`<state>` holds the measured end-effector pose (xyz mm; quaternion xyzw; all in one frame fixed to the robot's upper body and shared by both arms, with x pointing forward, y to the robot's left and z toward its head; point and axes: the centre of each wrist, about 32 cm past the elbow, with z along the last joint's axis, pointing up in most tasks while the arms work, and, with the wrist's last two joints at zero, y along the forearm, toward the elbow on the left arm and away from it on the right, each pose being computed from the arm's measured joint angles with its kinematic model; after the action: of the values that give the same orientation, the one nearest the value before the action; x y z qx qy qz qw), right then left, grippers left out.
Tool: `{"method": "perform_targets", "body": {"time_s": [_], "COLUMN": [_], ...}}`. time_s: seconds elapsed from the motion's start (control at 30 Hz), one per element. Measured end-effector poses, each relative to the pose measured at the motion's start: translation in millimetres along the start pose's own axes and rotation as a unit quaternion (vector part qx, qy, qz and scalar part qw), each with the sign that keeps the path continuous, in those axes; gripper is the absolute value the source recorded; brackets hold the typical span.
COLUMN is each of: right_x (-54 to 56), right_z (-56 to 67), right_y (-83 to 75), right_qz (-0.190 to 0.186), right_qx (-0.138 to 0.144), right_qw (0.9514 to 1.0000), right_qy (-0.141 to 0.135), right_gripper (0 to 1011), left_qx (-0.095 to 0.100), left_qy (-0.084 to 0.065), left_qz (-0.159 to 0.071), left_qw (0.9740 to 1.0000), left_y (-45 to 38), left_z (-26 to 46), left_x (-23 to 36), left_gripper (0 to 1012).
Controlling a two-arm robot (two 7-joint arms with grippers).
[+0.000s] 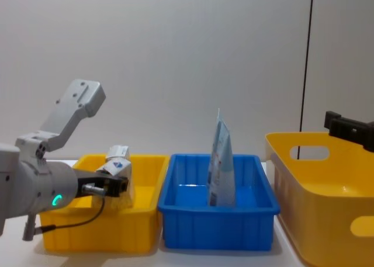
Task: Bimanual collaborative sorting of washing and personal care products
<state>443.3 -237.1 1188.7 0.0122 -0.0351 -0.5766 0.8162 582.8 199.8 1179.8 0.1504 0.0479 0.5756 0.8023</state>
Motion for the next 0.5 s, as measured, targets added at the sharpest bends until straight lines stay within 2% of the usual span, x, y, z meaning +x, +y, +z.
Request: {"method": "perform_targets", "body": {"time_s": [0.07, 0.3, 0.37, 0.4, 0.47, 0.5], "right_x": [0.0, 0.0, 0.0, 0.0, 0.0, 0.0], "right_z": [0.0, 0.0, 0.0, 0.0, 0.0, 0.0], "right_y": [0.0, 0.0, 0.0, 0.0, 0.0, 0.0], "right_qz": [0.0, 0.0, 0.0, 0.0, 0.0, 0.0], "right_qx": [0.0, 0.0, 0.0, 0.0, 0.0, 0.0], "right_qw": [1.0, 1.0, 1.0, 1.0, 1.0, 1.0], "right_qy": [0.0, 0.0, 0.0, 0.0, 0.0, 0.0], "right_gripper": [1003, 1003, 1003, 1003, 1003, 1003], "left_qx": [-0.002, -0.008, -0.008, -0.012, -0.013, -0.017], "left_qy": [-0.005, -0.036, -0.05, -0.061, -0.07, -0.081], "left_qz": [0.003, 0.013, 0.017, 0.018, 0.019, 0.02], "left_qw": [1.0, 0.9992, 0.9986, 0.9979, 0.9973, 0.9964], "left_y": [1.5, 10.4, 14.5, 18.5, 21.5, 26.1], "left_z": [2.0, 14.4, 19.5, 24.4, 27.9, 33.0], "left_x": [0.4, 1.0, 1.2, 1.5, 1.7, 2.1], "left_gripper": [378, 378, 378, 378, 378, 378]}}
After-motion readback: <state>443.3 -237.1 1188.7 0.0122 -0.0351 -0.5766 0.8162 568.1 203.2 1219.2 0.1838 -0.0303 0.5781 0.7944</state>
